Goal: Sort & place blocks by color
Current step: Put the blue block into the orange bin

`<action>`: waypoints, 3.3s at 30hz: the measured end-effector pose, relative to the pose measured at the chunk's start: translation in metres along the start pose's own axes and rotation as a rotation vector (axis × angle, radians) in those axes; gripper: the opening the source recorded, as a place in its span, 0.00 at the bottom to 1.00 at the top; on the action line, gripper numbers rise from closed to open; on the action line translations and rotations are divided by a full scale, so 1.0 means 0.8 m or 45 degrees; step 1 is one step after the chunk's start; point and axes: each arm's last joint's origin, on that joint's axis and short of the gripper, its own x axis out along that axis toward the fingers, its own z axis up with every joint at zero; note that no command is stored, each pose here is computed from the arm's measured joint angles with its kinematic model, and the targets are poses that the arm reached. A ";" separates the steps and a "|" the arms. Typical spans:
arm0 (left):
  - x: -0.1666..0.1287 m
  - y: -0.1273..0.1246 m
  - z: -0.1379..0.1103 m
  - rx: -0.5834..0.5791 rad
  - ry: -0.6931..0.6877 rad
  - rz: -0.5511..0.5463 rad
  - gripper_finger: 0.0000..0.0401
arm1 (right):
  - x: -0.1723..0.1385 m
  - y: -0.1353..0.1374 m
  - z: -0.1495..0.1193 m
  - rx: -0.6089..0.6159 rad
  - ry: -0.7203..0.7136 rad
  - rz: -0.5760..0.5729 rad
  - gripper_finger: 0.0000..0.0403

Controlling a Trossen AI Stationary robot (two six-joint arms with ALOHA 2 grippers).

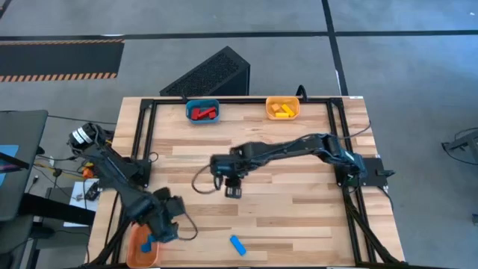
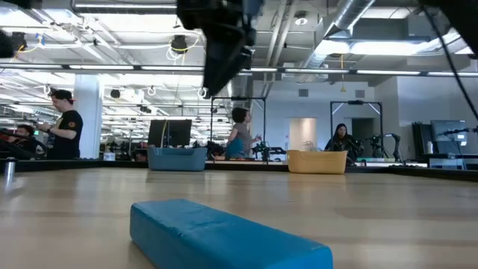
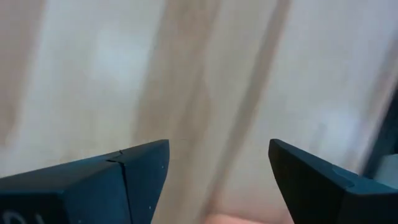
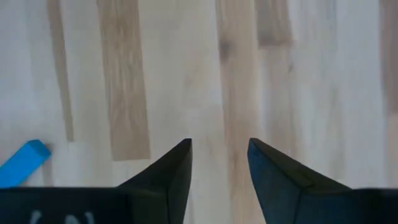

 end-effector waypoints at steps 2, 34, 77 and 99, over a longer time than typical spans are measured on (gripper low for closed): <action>0.002 0.008 0.011 0.064 -0.004 0.035 0.63 | 0.006 0.010 -0.019 0.057 -0.019 -0.010 0.42; 0.040 0.104 0.126 0.466 -0.316 0.414 0.62 | 0.069 0.231 -0.114 0.948 0.088 0.216 0.34; 0.081 0.118 0.050 0.285 -0.176 0.530 0.62 | 0.157 0.205 -0.103 0.991 0.445 0.285 0.60; 0.076 0.106 0.020 0.258 -0.138 0.553 0.62 | 0.175 0.214 -0.073 0.040 0.169 0.917 0.06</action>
